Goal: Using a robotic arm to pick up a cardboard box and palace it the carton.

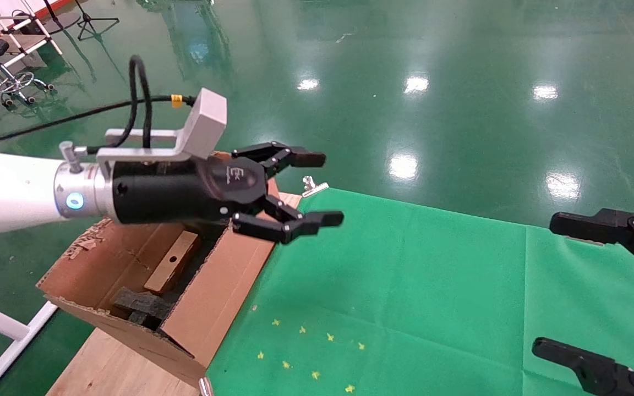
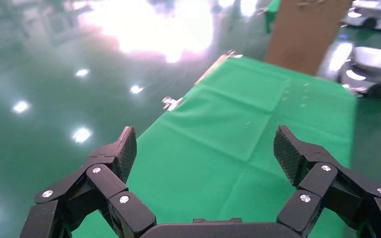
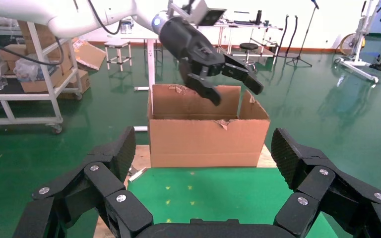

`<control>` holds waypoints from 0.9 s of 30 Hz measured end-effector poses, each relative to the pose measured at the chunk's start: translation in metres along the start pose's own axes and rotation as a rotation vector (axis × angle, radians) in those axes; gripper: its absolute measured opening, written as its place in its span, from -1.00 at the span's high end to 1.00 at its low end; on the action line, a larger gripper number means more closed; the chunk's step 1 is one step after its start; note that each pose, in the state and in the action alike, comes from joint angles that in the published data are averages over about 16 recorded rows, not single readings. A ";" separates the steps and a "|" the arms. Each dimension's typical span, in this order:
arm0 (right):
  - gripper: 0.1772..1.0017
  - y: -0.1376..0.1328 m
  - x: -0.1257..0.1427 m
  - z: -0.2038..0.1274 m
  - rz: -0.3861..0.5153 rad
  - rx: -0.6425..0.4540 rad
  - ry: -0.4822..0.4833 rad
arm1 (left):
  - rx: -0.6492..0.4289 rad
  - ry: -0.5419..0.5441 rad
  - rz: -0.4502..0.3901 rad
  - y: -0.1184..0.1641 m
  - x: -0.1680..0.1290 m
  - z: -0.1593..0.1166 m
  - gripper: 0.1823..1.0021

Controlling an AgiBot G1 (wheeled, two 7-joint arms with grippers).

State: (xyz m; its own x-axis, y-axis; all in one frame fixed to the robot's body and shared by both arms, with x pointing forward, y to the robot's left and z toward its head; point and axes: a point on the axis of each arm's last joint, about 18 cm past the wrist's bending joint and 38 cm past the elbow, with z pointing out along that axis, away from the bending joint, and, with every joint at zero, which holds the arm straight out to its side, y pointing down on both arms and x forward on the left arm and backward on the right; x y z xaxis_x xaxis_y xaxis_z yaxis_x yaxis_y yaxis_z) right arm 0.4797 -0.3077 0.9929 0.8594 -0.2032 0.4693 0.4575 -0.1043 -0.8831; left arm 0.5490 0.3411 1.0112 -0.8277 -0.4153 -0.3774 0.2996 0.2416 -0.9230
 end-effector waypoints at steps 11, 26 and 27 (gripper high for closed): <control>-1.00 0.000 0.000 0.000 0.000 0.000 0.000 | 0.121 0.156 0.083 -0.009 0.056 0.004 -1.00; -1.00 0.000 0.000 0.000 0.000 0.000 0.001 | 0.195 0.254 0.131 -0.016 0.094 0.001 -1.00; -1.00 0.000 0.000 0.000 0.000 0.000 0.001 | 0.194 0.253 0.130 -0.016 0.094 0.001 -1.00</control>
State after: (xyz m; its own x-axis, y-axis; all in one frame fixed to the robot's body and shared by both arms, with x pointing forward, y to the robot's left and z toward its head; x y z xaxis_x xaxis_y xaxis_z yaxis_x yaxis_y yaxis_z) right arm 0.4798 -0.3078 0.9928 0.8594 -0.2038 0.4689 0.4572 -0.1042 -0.8832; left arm 0.4673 0.2970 0.9905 -0.8606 -0.1554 -0.4850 0.4754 0.0965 -0.8744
